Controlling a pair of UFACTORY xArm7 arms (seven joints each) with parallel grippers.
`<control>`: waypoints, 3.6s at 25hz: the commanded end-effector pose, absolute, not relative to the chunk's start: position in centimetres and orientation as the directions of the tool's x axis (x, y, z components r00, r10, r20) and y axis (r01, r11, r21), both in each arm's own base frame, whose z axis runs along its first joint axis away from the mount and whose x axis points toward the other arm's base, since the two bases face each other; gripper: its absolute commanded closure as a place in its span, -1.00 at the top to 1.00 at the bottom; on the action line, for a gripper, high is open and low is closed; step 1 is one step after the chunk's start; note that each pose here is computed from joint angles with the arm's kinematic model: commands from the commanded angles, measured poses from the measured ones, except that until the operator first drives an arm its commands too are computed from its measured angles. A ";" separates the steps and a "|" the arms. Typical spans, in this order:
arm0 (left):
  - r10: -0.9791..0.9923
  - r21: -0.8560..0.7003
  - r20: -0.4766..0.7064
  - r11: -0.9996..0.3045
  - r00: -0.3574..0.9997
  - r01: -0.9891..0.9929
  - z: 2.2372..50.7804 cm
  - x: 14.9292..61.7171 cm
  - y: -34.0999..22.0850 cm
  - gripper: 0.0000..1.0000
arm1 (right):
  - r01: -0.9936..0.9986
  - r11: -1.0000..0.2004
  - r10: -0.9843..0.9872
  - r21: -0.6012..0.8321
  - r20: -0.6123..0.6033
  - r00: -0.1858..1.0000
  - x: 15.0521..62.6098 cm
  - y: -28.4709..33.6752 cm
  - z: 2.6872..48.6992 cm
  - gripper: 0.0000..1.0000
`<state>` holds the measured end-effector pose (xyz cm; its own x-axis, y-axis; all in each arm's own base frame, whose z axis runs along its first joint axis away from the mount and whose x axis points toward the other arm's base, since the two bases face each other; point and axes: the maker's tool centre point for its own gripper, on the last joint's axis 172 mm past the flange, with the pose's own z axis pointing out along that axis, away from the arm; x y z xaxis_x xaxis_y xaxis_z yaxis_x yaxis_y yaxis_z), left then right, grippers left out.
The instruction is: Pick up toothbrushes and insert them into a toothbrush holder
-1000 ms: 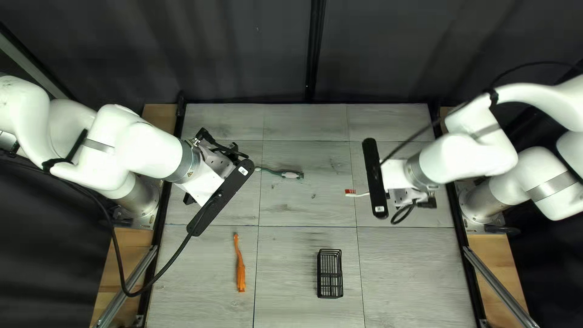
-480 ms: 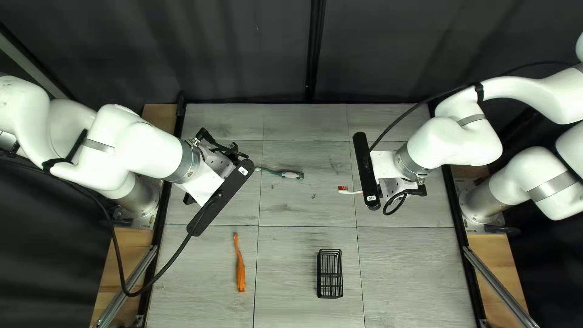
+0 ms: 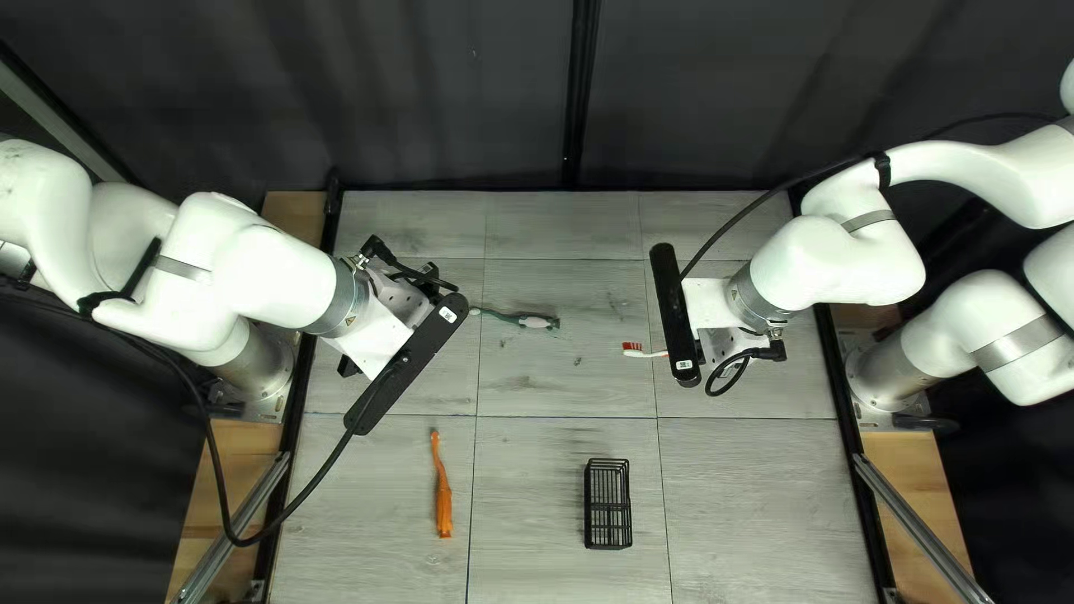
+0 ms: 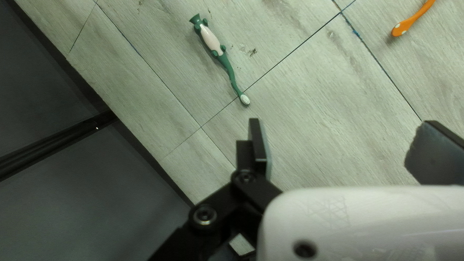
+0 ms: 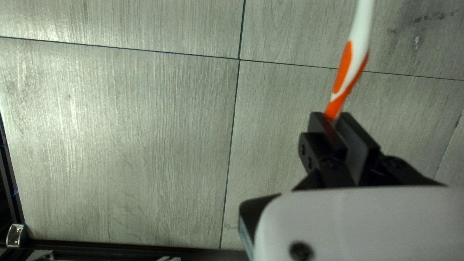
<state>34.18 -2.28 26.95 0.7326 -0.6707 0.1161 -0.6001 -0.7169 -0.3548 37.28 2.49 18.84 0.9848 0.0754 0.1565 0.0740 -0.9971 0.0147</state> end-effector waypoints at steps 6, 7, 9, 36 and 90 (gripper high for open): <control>-0.876 -0.591 0.046 -0.412 0.481 -0.694 27.0 43.6 -2.2 1.00 | 0.074 -0.997 0.075 0.015 0.156 0.985 37.3 2.5 18.8 -1.00; -0.895 -0.607 0.021 -0.366 0.446 -0.705 26.8 44.7 -2.2 1.00 | 0.074 -0.997 0.075 0.015 0.156 0.985 37.3 2.5 18.8 -1.00; -0.915 -0.622 -0.009 -0.311 0.404 -0.718 26.7 46.1 -2.2 1.00 | 0.074 -0.997 0.075 0.015 0.156 0.985 37.3 2.5 18.8 -1.00; -0.956 -0.766 -0.086 -0.116 0.280 -0.632 25.3 55.7 -5.0 1.00 | 0.074 -0.997 0.075 0.015 0.156 0.985 37.3 2.5 18.8 -1.00; -0.961 -0.818 -0.106 -0.062 0.255 -0.572 23.4 61.6 -0.5 1.00 | 0.074 -0.997 0.075 0.015 0.156 0.985 37.3 2.5 18.8 -1.00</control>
<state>61.59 -0.62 23.36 0.2534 -0.9614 -0.1073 -0.5729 -0.0597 -0.8174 37.28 2.49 18.84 0.9848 0.0754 0.1565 0.0740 -0.9971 0.0147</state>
